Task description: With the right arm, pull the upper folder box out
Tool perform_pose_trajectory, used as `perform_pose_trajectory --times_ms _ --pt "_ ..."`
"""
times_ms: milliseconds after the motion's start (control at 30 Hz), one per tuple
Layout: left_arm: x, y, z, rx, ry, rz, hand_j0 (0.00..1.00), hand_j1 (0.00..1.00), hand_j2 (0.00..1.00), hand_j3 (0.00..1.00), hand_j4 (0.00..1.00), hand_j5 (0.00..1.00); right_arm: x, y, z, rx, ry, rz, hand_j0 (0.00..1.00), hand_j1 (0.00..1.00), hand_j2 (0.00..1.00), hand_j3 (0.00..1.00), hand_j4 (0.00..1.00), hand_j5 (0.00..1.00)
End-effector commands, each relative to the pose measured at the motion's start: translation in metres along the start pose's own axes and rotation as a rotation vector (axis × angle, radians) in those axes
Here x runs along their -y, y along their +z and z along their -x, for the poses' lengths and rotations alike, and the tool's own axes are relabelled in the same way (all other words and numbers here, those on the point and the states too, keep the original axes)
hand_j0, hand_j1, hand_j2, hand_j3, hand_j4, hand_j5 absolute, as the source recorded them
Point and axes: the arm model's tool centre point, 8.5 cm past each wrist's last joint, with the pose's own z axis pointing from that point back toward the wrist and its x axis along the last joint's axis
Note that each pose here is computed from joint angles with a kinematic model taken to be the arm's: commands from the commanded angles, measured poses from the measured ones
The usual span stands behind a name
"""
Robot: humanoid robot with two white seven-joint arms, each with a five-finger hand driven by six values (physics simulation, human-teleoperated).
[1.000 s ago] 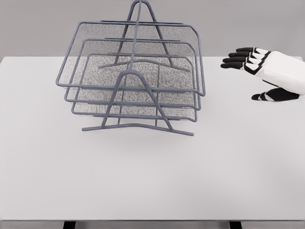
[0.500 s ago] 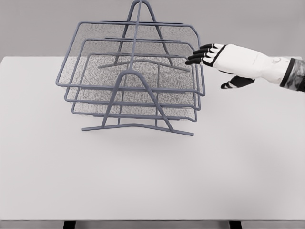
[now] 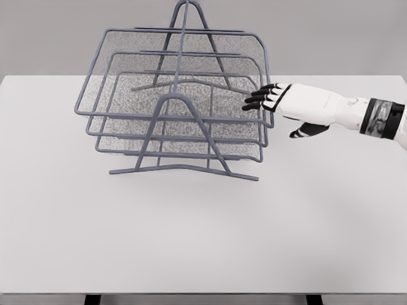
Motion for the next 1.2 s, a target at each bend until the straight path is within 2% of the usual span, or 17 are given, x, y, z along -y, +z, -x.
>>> perform_pose_trajectory --times_ms 0,67,400,767,800,1033,1167 --pt "0.000 0.000 0.000 0.001 0.001 0.000 1.00 1.00 1.00 1.00 1.00 1.00 -0.002 0.003 0.002 -0.012 0.016 -0.020 1.00 1.00 1.00 1.00 1.00 1.00" --pt "0.000 0.000 0.000 0.001 0.001 0.000 1.00 1.00 1.00 1.00 1.00 1.00 -0.007 0.003 0.002 -0.019 0.024 -0.037 1.00 1.00 1.00 1.00 1.00 1.00" --pt "0.000 0.000 0.000 -0.001 0.001 0.000 1.00 1.00 1.00 1.00 1.00 1.00 0.001 0.033 0.013 -0.075 0.048 -0.062 1.00 1.00 1.00 1.00 1.00 1.00" --pt "0.000 0.000 0.000 0.001 0.001 0.000 1.00 1.00 1.00 1.00 1.00 1.00 -0.002 0.057 0.021 -0.119 0.047 -0.103 1.00 1.00 1.00 1.00 1.00 1.00" --pt "0.000 0.000 0.000 0.001 0.001 0.000 1.00 1.00 1.00 1.00 1.00 1.00 -0.008 0.058 0.021 -0.121 0.036 -0.111 1.00 1.00 1.00 1.00 1.00 1.00" --pt "0.000 0.000 0.000 0.001 0.001 0.000 1.00 1.00 1.00 1.00 1.00 1.00 -0.004 0.077 0.024 -0.147 0.043 -0.135 1.00 1.00 1.00 1.00 1.00 1.00" --pt "0.000 0.000 0.000 -0.001 0.001 0.000 1.00 1.00 1.00 1.00 1.00 1.00 0.005 0.092 0.023 -0.173 0.046 -0.088 1.00 1.00 1.00 1.00 1.00 1.00"
